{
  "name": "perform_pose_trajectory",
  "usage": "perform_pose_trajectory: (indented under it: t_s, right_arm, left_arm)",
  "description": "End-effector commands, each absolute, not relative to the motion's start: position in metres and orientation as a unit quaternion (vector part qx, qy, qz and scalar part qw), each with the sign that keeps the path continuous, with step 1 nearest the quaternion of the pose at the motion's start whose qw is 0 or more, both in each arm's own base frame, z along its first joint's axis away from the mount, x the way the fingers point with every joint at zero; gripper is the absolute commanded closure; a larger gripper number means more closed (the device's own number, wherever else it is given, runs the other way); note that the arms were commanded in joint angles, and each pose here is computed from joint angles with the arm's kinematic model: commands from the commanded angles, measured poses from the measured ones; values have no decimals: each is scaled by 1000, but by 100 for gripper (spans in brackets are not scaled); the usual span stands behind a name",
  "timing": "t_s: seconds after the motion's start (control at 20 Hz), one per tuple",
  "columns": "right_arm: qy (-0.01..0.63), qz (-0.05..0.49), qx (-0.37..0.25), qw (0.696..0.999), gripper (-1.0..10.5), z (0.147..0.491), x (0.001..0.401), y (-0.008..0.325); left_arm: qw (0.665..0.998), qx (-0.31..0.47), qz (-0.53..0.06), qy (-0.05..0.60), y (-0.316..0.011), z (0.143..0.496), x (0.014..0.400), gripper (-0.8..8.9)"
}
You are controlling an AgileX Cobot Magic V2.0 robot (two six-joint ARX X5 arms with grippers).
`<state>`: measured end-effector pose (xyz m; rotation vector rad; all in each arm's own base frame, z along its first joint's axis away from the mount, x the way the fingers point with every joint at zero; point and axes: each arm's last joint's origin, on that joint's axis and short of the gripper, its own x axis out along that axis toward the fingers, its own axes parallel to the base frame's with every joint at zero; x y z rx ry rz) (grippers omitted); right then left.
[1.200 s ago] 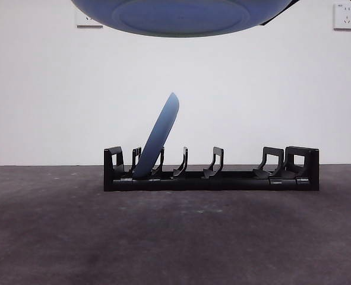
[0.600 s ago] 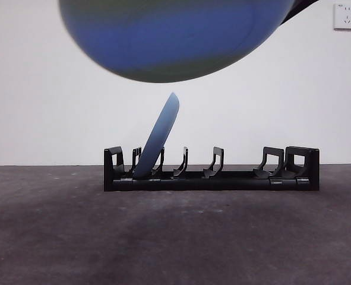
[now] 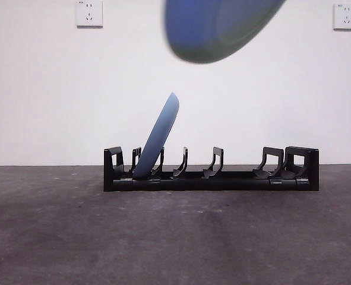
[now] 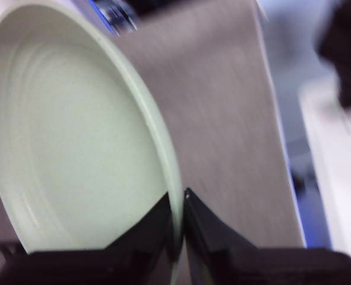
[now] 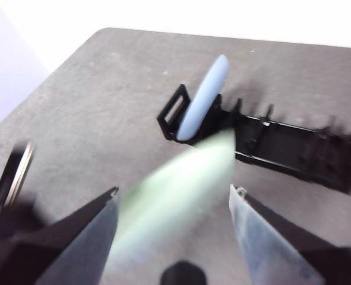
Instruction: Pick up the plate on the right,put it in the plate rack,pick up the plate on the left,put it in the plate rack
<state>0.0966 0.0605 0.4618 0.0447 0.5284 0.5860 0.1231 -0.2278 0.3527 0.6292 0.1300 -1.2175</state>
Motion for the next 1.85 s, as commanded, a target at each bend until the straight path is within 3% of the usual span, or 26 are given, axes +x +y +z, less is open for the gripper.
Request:
perform_pose_trajectory:
  t_s: [0.05, 0.3, 0.65, 1.05, 1.35, 1.85]
  right_arm:
    - [266, 267, 13, 926, 631, 459, 82, 51]
    - [302, 255, 2, 919, 631, 451, 59, 37]
    - [326, 250, -5, 912, 631, 446, 49, 31]
    - [329, 248, -1, 911, 632, 446, 49, 31]
    - [333, 248, -2, 910, 632, 444, 50, 31]
    - [333, 248, -6, 910, 632, 443, 51, 32]
  left_arm:
    - [819, 174, -545, 41, -233, 361, 148, 822]
    - [864, 61, -499, 18, -244, 356, 194, 822]
    - [906, 7, -422, 24, -261, 311, 254, 822]
    - [915, 7, -399, 63, -264, 257, 302, 822]
    - [914, 7, -399, 71, -276, 251, 325, 822]
    - [917, 28, -374, 138, -276, 215, 341, 822]
